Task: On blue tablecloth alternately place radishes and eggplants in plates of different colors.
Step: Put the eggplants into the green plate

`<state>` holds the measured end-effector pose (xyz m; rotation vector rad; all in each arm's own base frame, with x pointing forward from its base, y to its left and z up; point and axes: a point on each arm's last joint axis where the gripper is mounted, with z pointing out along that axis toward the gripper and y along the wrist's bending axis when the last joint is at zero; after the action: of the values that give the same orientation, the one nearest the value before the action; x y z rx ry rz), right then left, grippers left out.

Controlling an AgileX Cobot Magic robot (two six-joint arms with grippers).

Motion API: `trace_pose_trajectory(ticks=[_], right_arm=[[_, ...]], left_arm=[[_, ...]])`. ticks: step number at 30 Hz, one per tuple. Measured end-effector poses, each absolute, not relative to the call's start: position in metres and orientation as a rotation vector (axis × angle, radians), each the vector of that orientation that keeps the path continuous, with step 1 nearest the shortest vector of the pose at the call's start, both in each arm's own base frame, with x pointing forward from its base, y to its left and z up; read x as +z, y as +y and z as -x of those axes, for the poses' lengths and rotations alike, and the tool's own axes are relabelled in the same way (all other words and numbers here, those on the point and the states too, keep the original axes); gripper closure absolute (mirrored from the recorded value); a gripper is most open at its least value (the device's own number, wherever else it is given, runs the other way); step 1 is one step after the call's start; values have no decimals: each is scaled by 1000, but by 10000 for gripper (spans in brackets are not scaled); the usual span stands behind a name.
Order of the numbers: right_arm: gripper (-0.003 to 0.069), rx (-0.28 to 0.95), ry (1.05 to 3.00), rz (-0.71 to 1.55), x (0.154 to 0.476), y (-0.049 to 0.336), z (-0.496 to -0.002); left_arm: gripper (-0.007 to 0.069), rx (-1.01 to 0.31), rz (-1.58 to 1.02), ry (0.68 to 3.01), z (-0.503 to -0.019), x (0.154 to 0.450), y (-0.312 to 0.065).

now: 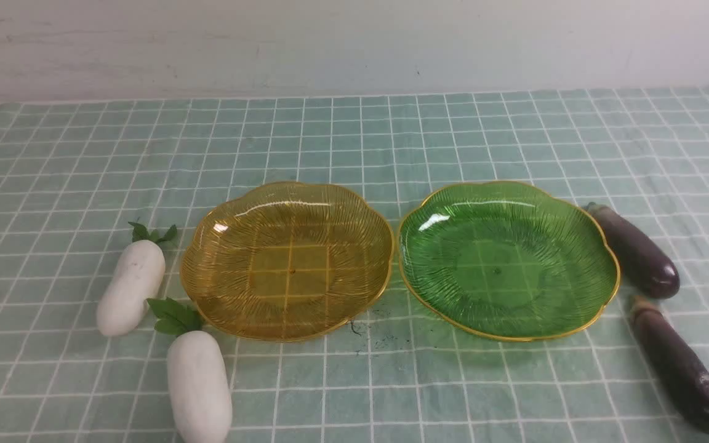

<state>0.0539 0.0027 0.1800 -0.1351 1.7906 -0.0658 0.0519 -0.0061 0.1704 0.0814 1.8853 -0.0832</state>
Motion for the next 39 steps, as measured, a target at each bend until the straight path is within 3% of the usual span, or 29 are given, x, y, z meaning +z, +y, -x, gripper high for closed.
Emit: trace_pose_trajectory(ticks=[39], right_arm=[[674, -66, 1791, 135, 180, 3, -54]], left_arm=[[633, -96, -71, 1886, -52, 170, -6]])
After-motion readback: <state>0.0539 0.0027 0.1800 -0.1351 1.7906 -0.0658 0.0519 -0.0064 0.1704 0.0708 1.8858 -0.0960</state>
